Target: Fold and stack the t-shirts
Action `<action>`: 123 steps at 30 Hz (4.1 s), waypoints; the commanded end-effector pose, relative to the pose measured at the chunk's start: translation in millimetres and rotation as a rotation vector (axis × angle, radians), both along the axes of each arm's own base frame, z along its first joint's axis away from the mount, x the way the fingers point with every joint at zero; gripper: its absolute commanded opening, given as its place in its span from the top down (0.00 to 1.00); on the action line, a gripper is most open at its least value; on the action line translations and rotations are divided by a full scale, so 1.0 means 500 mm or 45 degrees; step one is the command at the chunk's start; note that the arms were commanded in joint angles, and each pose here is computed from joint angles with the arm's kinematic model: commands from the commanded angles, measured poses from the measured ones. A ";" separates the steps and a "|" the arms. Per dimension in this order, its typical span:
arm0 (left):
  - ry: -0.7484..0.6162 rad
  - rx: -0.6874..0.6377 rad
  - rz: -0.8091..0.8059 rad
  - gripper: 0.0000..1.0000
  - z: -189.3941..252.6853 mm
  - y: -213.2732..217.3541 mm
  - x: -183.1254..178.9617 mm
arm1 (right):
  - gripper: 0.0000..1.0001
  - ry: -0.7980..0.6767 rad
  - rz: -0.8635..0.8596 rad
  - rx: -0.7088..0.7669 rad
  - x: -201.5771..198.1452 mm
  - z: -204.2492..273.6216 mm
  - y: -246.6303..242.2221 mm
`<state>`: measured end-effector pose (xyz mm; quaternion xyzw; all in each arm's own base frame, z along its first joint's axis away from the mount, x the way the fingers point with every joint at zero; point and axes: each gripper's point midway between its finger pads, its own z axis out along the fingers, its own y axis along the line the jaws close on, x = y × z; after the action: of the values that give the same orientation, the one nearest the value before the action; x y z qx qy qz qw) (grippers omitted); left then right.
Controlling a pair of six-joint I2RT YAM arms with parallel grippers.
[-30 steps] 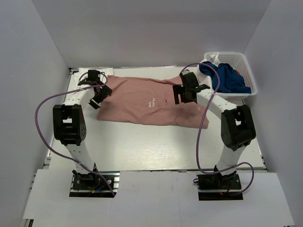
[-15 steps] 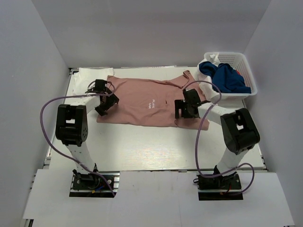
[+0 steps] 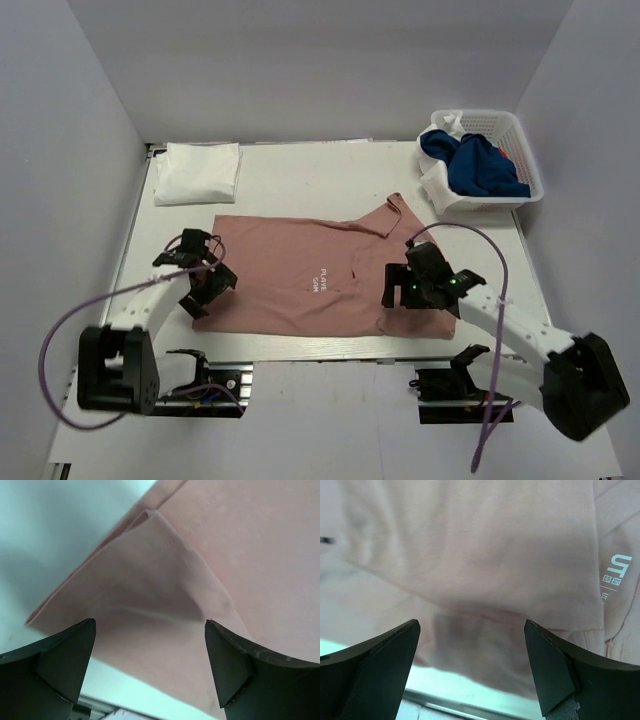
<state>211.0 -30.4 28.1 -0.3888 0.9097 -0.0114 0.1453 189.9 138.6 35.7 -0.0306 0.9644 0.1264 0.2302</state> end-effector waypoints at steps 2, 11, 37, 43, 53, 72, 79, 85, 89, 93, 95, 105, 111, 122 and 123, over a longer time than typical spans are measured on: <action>-0.240 0.001 0.008 0.00 0.091 0.004 0.041 | 0.10 -0.117 -0.031 0.035 0.014 0.074 0.002; -0.253 0.186 0.053 0.00 0.157 0.063 0.294 | 0.10 -0.459 -0.280 -0.014 0.293 0.202 0.032; -0.053 0.183 -0.030 0.49 -0.005 0.084 0.504 | 0.15 -0.335 -0.335 -0.312 0.669 0.084 0.019; -0.025 0.229 -0.029 0.53 -0.006 0.089 0.483 | 0.13 -0.309 -0.367 -0.372 0.648 0.060 -0.011; -0.030 0.218 -0.032 1.00 -0.015 0.086 0.509 | 0.46 -0.263 -0.333 -0.323 0.658 0.019 0.001; -0.190 0.251 -0.067 1.00 0.098 0.079 0.435 | 1.00 -0.341 -0.349 -0.223 0.523 0.167 -0.041; -0.184 0.269 0.115 1.00 0.127 0.096 0.336 | 1.00 -0.300 -0.412 -0.206 0.354 0.211 -0.097; -0.144 0.302 0.210 1.00 0.139 0.112 0.238 | 1.00 -0.266 -0.473 -0.245 0.244 0.234 -0.147; -0.171 0.313 0.272 1.00 0.164 0.120 0.185 | 1.00 -0.278 -0.479 -0.208 0.184 0.261 -0.161; -0.197 0.321 0.279 1.00 0.180 0.124 0.150 | 1.00 -0.249 -0.473 -0.187 0.127 0.281 -0.172; -0.175 0.320 0.288 1.00 0.164 0.124 0.129 | 1.00 -0.200 -0.483 -0.196 0.095 0.262 -0.180; 0.151 0.259 0.332 0.90 0.022 0.105 0.015 | 1.00 0.080 -0.648 -0.198 -0.041 0.057 -0.199; 0.186 0.245 0.326 0.00 0.038 0.099 0.027 | 0.41 0.136 -0.787 -0.218 -0.062 0.065 -0.214; -0.206 0.111 0.075 0.00 0.157 0.056 0.161 | 0.26 -0.253 -0.414 0.008 0.122 0.169 -0.118; -0.224 0.050 0.031 0.00 0.155 0.037 0.167 | 0.23 -0.238 -0.349 0.012 0.128 0.159 -0.104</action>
<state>279.9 7.4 98.7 -0.4412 0.8716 0.0376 0.2106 218.4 57.6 96.1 0.1570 0.9461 0.0283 0.2817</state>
